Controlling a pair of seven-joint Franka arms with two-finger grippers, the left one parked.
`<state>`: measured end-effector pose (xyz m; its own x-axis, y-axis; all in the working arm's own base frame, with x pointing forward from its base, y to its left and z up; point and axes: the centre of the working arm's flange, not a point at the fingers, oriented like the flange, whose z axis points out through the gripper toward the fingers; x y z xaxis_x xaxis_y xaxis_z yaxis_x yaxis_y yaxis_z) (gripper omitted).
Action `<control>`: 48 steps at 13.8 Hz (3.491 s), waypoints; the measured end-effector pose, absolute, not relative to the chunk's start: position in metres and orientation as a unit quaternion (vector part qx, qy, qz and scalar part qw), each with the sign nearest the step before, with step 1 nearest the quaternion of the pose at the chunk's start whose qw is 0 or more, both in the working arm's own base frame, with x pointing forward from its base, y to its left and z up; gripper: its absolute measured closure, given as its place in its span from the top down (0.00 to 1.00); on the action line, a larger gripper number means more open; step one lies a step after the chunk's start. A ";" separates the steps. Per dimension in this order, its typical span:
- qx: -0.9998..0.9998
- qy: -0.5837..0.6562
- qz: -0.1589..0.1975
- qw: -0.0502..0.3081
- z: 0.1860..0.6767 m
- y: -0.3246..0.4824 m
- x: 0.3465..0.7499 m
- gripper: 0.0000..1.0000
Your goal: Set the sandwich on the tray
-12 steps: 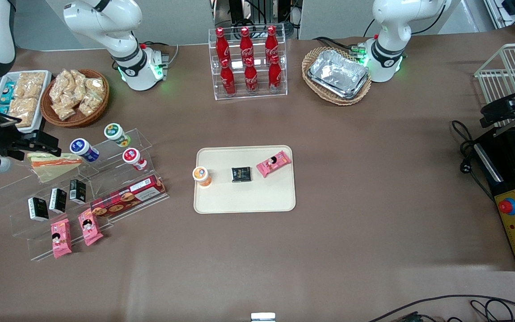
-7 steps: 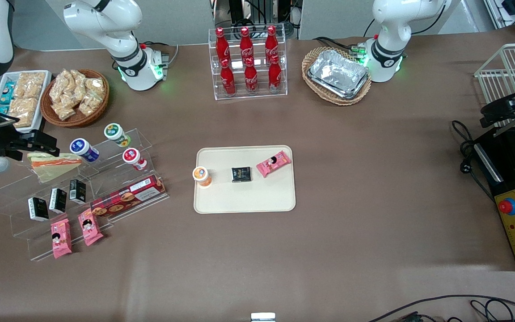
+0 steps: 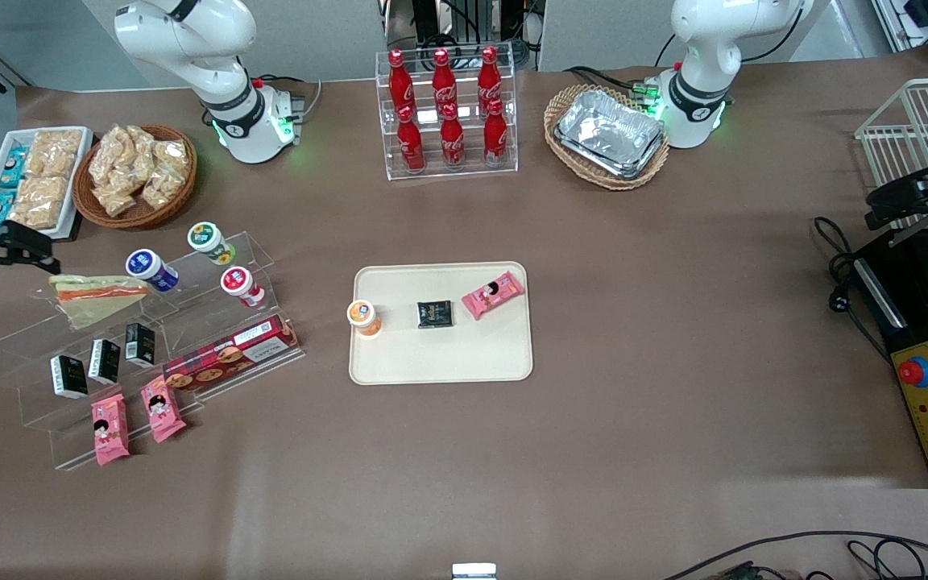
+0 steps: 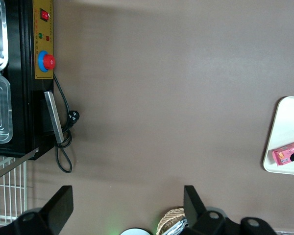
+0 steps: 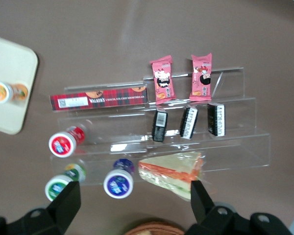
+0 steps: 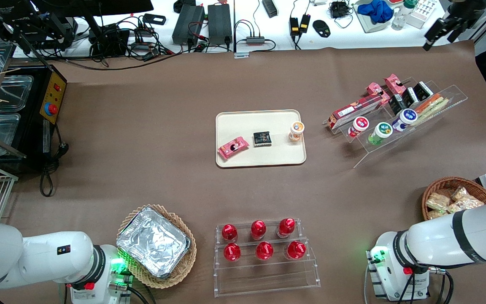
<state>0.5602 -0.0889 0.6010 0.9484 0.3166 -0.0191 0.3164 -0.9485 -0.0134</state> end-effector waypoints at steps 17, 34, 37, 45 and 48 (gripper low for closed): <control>-0.736 -0.676 0.021 0.020 0.571 -0.149 0.560 1.00; -0.681 -0.731 0.021 0.030 0.455 -0.191 0.537 1.00; -0.679 -0.734 0.017 0.032 0.435 -0.189 0.525 1.00; -0.663 -0.748 0.012 0.027 0.385 -0.198 0.501 1.00; -0.661 -0.750 0.010 0.022 0.383 -0.198 0.501 0.99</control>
<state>0.5010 -0.1979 0.3830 -0.1250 0.9920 0.0186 0.9911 0.1257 -0.0439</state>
